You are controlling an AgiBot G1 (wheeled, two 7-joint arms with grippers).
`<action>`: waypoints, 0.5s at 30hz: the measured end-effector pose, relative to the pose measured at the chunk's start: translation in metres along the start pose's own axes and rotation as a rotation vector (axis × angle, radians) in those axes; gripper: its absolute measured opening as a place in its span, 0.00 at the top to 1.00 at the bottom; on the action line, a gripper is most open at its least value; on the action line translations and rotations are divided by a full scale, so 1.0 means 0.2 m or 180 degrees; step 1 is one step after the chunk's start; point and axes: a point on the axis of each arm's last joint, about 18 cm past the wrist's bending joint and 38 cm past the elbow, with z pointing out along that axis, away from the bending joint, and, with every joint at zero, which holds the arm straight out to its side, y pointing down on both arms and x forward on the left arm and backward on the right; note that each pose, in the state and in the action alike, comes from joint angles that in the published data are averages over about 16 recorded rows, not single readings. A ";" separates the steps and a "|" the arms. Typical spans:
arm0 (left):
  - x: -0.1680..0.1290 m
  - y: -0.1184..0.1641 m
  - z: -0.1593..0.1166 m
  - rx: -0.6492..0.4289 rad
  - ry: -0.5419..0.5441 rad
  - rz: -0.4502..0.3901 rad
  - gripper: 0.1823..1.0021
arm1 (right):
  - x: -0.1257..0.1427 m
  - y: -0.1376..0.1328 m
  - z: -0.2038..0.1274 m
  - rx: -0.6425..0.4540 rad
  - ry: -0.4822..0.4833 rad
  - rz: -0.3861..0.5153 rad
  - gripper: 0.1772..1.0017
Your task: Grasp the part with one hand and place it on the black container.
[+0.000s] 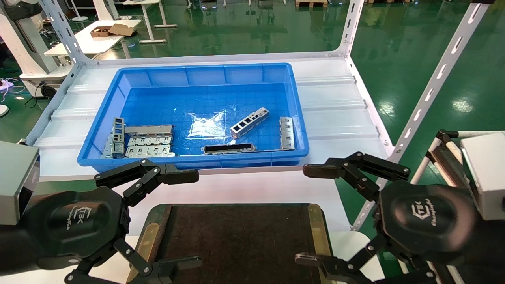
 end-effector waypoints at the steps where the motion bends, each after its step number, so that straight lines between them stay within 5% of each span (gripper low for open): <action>1: 0.00 0.00 0.00 0.0000 0.0000 0.0000 0.00 | 0.00 0.00 0.00 0.0000 0.0000 0.0000 0.00; 15: 0.00 0.00 0.00 0.0000 0.0000 0.0000 0.00 | 0.00 0.00 0.00 0.0000 0.0000 0.0000 0.00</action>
